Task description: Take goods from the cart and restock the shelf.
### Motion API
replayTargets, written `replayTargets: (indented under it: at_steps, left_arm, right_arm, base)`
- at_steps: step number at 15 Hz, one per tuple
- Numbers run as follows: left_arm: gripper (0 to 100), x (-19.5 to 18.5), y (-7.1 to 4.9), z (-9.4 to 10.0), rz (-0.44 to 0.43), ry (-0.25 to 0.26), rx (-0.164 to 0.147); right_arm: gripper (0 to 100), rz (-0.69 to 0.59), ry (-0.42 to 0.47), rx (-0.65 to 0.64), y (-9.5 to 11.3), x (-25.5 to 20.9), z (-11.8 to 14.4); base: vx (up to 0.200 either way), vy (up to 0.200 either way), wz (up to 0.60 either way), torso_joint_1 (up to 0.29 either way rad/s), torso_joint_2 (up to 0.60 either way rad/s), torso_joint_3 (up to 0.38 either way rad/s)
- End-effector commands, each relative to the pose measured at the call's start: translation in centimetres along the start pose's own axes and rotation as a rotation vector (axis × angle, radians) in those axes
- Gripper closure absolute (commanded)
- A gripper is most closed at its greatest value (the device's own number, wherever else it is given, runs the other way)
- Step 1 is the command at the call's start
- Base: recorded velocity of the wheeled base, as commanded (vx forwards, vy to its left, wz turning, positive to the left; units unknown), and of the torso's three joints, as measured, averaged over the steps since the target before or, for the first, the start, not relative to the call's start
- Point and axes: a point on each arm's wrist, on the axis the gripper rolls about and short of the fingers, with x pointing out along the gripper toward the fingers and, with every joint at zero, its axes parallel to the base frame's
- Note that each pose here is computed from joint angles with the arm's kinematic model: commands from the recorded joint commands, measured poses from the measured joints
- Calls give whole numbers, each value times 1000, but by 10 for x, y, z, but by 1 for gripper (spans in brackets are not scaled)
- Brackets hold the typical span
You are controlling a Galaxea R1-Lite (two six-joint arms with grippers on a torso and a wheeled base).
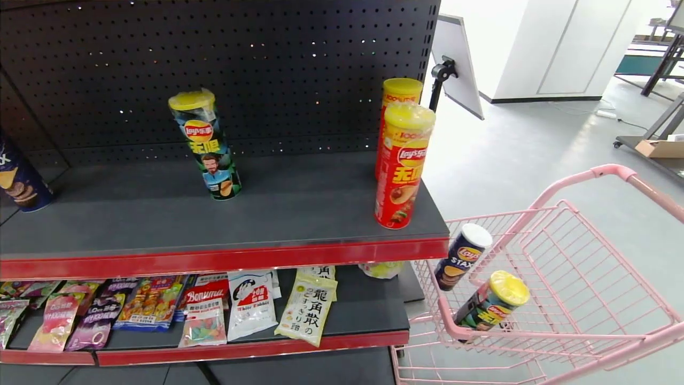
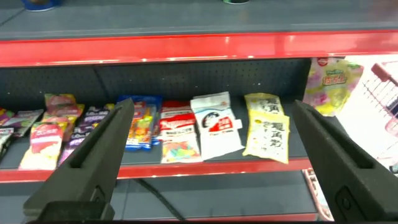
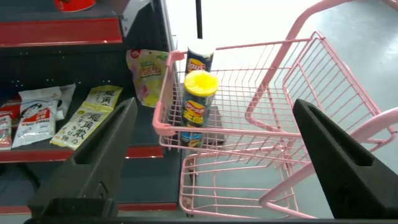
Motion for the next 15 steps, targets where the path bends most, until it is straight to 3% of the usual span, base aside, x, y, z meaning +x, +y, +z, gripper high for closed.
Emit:
replayTargets:
  at_steps: [1,15]
  left_arm:
    - [0,0,0,0,-1,0,0]
    - [0,0,0,0,1,0,0]
  right_arm:
    - [0,-1,1,0,0,0,0]
    - [0,-3,1,-1,0,0,0]
  base:
    - [0,0,0,0,0,0]
    - [0,0,-514,3,2,3]
